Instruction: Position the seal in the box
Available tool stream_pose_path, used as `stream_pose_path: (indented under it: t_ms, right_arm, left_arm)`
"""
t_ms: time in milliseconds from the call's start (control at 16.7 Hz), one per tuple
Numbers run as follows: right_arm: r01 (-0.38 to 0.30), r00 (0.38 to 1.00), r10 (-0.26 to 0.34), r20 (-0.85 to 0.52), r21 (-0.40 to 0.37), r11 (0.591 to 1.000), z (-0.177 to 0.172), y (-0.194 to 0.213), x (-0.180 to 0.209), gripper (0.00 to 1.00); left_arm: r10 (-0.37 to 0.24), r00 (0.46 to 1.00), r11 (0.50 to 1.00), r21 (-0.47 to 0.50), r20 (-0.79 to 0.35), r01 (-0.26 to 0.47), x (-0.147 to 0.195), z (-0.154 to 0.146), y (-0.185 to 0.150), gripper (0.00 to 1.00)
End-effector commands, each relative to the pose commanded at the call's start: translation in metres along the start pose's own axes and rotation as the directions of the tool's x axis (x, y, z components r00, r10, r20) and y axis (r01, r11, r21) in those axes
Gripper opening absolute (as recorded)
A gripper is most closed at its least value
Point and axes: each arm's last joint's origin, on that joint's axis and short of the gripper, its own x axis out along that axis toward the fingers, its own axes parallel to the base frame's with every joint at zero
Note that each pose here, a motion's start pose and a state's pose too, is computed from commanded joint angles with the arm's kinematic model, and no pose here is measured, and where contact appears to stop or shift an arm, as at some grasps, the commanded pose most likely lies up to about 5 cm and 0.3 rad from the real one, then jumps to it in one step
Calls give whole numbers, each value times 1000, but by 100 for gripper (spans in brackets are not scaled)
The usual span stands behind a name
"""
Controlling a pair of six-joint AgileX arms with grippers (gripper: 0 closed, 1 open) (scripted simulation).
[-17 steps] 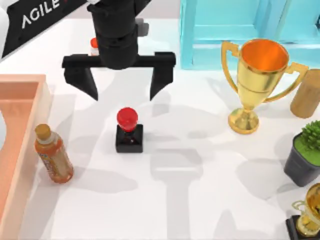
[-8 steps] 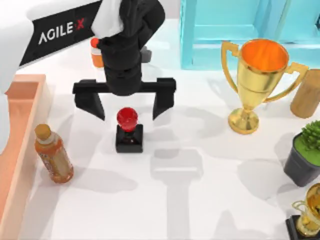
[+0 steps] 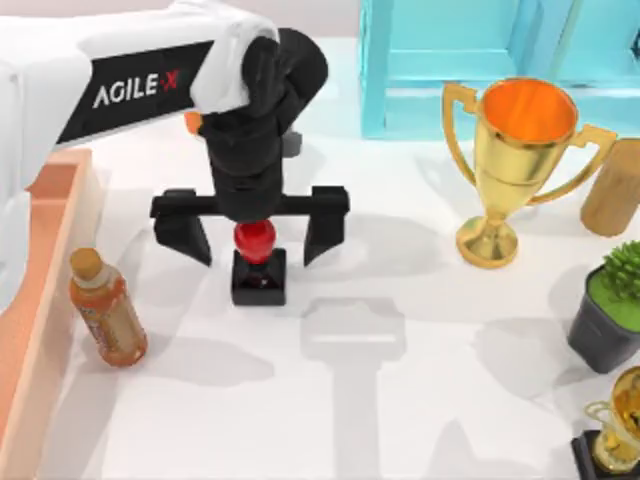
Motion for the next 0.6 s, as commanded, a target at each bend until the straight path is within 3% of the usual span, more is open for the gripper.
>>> stream_pose_path:
  t_ms: [600]
  right_arm:
    - [0,1000,0,0,0,1000,0,0,0,100]
  left_arm:
    - [0,1000,1000,0,0,0,0,0,0,25]
